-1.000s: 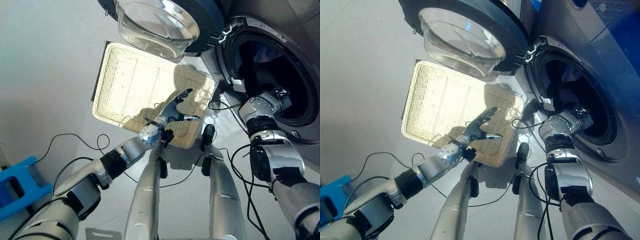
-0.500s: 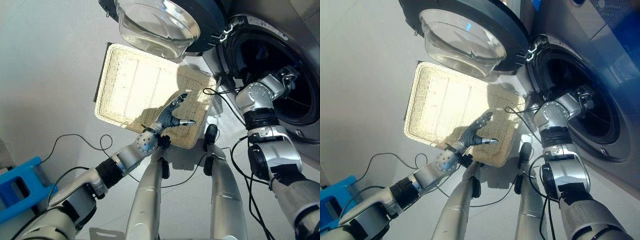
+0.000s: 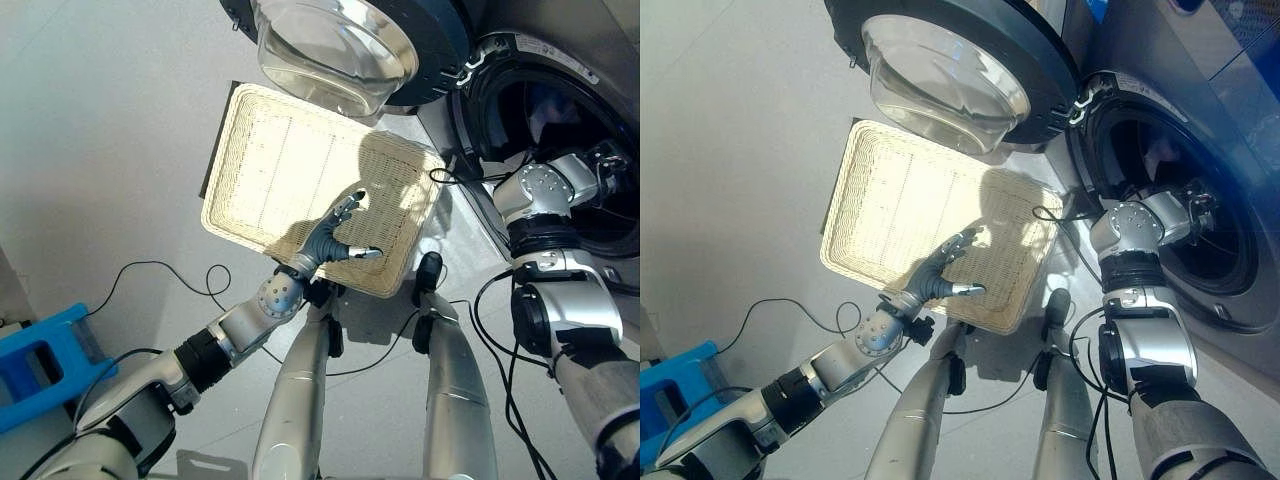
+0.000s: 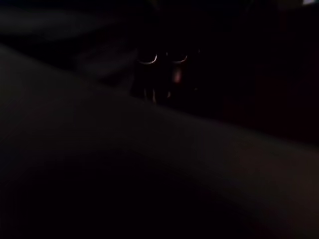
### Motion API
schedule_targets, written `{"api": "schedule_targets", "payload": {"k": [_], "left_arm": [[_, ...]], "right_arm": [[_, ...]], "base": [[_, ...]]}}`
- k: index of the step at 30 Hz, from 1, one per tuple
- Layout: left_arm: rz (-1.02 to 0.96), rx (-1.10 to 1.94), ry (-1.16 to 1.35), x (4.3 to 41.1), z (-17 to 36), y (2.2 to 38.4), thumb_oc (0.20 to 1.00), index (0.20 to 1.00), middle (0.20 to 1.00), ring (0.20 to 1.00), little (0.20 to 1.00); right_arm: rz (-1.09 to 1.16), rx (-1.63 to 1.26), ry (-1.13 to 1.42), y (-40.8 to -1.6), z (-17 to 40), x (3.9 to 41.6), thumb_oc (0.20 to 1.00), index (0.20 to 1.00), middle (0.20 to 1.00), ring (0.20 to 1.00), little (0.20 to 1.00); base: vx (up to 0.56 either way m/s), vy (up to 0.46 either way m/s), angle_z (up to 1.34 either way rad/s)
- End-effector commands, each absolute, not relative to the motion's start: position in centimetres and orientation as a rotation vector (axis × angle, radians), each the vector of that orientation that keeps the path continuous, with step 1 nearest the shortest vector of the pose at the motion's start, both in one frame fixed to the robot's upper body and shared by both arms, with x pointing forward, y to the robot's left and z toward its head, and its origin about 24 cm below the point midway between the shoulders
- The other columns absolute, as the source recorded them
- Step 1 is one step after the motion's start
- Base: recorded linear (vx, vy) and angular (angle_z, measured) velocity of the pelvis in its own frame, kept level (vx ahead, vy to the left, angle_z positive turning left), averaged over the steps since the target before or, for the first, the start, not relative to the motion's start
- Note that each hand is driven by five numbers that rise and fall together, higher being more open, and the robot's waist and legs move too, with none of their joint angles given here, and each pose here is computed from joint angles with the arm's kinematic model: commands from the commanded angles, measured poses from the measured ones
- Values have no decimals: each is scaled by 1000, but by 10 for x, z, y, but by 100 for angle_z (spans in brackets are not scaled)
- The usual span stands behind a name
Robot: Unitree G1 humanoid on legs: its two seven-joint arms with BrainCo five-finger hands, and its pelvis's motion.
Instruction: Put the clothes into the washing machine.
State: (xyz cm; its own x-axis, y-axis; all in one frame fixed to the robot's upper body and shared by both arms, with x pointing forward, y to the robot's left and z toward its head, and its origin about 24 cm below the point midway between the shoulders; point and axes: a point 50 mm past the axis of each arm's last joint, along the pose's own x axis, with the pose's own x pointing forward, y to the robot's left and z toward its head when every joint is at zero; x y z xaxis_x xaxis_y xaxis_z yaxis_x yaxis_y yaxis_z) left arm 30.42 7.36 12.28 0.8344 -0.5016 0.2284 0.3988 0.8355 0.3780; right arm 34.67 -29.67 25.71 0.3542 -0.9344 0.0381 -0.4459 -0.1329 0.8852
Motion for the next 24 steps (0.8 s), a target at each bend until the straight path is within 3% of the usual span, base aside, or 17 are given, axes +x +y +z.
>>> {"api": "schedule_targets", "payload": {"k": [1, 3, 4, 8, 24], "left_arm": [[-503, 203, -486, 293, 151, 60, 1000, 1000, 1000, 1000, 1000], [-501, 211, -489, 295, 153, 59, 1000, 1000, 1000, 1000, 1000], [-499, 214, -487, 295, 153, 59, 1000, 1000, 1000, 1000, 1000], [-494, 230, -492, 297, 154, 59, 1000, 1000, 1000, 1000, 1000], [-485, 256, -506, 302, 160, 54, 1000, 1000, 1000, 1000, 1000]], "right_arm": [[-734, 1612, -1531, -351, 295, 301, 200, 200, 200, 200, 200], [-788, 1635, -1494, -354, 288, 303, 200, 200, 200, 200, 200], [-774, 1624, -1473, -354, 287, 305, 1000, 1000, 1000, 1000, 1000], [-730, 1604, -1414, -351, 283, 313, 1000, 1000, 1000, 1000, 1000], [-911, 1609, -1166, -353, 251, 328, 1000, 1000, 1000, 1000, 1000]], "base": [[0, 0, 0], [0, 0, 0], [0, 0, 0], [0, 0, 0], [0, 0, 0]]}}
